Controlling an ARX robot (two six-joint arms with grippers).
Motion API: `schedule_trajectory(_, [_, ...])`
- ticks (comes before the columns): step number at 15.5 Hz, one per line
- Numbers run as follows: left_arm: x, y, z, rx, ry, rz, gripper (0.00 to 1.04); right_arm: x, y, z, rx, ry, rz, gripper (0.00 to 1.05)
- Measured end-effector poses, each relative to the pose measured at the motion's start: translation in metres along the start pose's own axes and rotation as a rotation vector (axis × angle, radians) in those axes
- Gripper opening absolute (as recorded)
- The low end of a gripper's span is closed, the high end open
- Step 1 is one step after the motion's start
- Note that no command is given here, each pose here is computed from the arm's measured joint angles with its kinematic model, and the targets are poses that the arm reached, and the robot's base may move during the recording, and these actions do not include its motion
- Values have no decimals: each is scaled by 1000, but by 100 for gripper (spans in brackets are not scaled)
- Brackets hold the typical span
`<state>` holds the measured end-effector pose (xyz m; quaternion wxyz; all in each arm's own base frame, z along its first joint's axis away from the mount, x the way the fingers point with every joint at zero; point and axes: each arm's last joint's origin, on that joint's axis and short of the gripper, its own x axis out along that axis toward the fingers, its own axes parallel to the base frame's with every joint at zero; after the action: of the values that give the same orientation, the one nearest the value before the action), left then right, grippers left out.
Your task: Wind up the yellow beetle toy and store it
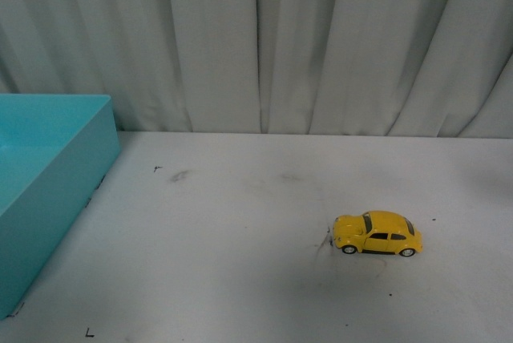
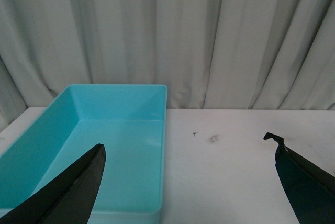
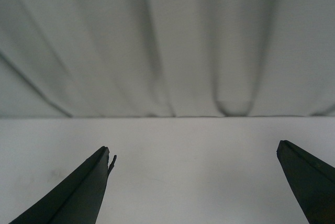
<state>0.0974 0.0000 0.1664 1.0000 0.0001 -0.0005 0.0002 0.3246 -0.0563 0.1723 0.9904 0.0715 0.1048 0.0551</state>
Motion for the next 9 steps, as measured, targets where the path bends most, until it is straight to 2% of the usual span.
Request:
schedule_trajectory(1, [0, 0, 0, 0, 0, 0, 98, 25, 9, -9, -61, 59, 91, 98])
schedule_trajectory(4, [0, 0, 0, 0, 0, 0, 98, 71, 35, -21, -294, 91, 410, 98])
schedule_trajectory(6, [0, 0, 0, 0, 0, 0, 98, 77, 44, -32, -408, 158, 611, 98])
schedule_trajectory(9, [0, 0, 0, 0, 0, 0, 98, 79, 50, -49, -592, 266, 828, 98])
